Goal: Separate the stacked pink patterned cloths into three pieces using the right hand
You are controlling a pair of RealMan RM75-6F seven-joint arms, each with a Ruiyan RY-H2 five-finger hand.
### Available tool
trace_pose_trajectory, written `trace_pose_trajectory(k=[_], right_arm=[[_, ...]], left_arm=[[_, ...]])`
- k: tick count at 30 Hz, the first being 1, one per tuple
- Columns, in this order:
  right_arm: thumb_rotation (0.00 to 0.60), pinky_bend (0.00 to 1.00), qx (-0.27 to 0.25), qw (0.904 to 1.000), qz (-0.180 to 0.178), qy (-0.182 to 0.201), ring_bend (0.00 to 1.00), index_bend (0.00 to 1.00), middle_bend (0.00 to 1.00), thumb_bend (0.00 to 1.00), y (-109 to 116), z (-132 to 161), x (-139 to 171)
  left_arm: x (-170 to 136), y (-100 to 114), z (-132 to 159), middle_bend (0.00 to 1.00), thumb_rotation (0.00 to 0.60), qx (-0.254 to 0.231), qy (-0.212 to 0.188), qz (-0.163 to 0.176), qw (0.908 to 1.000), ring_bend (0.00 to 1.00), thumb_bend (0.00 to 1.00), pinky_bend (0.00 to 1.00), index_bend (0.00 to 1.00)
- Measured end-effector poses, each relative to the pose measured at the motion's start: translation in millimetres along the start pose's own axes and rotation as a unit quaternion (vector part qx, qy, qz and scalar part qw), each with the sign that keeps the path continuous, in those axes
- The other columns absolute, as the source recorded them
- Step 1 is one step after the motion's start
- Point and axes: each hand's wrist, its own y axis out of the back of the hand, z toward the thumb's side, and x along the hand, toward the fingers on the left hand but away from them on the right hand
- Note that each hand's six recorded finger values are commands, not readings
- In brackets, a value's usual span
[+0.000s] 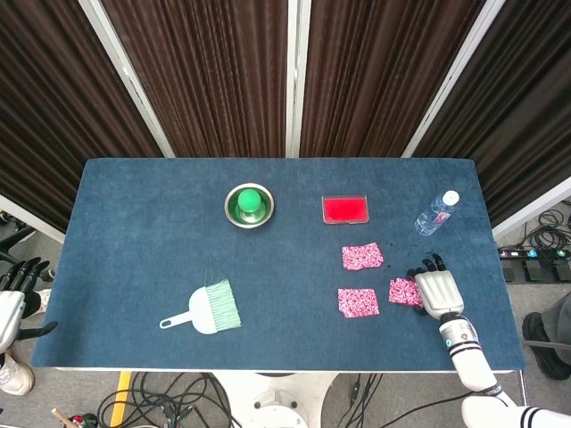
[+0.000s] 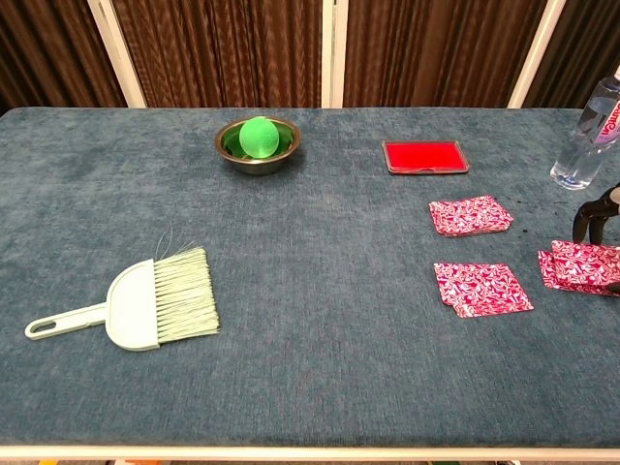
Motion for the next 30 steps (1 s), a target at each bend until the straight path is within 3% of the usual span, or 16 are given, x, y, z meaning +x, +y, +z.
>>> trace_pose_trajectory(k=[7, 17, 21, 26, 30], right_arm=[[0.600, 0.00, 0.001, 1.0000, 0.006, 0.002, 0.12, 0.41, 0.43, 0.12, -4, 2, -2], [0.600, 0.00, -0.004, 0.9999, 0.015, 0.006, 0.00, 0.17, 0.24, 0.08, -3, 6, -4], [0.600, 0.00, -0.002, 0.9998, 0.016, 0.008, 0.00, 0.13, 0.20, 0.07, -1, 6, -2], [0.600, 0.00, -0.009, 0.9999, -0.003, 0.014, 0.00, 0.13, 0.19, 0.06, 10, 8, 3], [0.600, 0.00, -0.026, 0.9982, -0.048, 0.023, 0.00, 0.13, 0.19, 0.06, 33, 9, 16]], left_arm=[[-1, 0, -2, 0.05, 0.600, -0.001, 0.001, 0.001, 1.0000, 0.04, 0.00, 0.18, 0.09], [0, 1, -1, 0.05, 0.600, 0.001, 0.000, 0.002, 1.0000, 0.04, 0.00, 0.18, 0.09], [-1, 1, -1, 0.05, 0.600, 0.000, 0.000, 0.003, 1.0000, 0.04, 0.00, 0.18, 0.09], [-1, 5, 0, 0.05, 0.600, 0.000, -0.001, 0.009, 1.0000, 0.04, 0.00, 0.18, 0.09], [0, 9, 2, 0.05, 0.600, -0.001, -0.002, 0.015, 0.9999, 0.04, 0.00, 0.18, 0.09]])
